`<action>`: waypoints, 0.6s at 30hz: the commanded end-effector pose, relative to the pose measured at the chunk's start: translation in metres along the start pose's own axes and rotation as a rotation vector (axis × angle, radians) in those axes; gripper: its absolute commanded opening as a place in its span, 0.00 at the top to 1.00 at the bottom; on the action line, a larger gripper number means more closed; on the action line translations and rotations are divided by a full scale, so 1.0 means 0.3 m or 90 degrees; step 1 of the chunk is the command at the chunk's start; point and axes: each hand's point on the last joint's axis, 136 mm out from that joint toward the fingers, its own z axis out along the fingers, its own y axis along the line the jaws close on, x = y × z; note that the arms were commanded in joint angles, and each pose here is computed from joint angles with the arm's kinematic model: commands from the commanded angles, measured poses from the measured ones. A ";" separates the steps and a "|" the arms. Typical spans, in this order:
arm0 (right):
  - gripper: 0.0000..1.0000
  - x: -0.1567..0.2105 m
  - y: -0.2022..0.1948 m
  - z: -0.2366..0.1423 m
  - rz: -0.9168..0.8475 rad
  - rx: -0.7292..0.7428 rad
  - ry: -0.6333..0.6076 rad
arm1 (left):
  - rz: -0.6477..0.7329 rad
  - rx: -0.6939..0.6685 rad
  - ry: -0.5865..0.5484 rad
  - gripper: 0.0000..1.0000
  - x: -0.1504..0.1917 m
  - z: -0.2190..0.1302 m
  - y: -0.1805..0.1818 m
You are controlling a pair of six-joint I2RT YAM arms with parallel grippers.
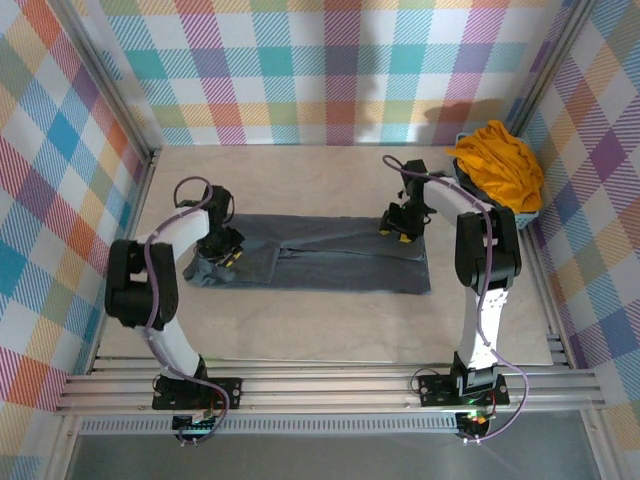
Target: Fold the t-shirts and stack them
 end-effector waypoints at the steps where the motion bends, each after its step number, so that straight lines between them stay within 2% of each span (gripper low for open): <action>1: 0.51 0.043 -0.093 0.019 0.013 0.083 0.045 | -0.067 -0.003 -0.017 0.81 -0.108 0.014 0.032; 5: 0.53 0.094 -0.128 0.062 0.040 0.104 0.090 | -0.075 -0.002 -0.003 0.80 -0.153 0.043 0.049; 11: 0.54 0.173 -0.154 0.066 0.078 0.107 0.110 | -0.049 0.023 0.039 0.83 -0.175 0.122 -0.025; 15: 0.54 0.268 -0.132 0.064 0.119 0.068 0.129 | -0.024 0.094 0.044 0.82 -0.265 0.140 -0.184; 18: 0.54 0.357 -0.090 0.067 0.144 0.023 0.148 | -0.028 0.227 0.070 0.80 -0.320 0.155 -0.389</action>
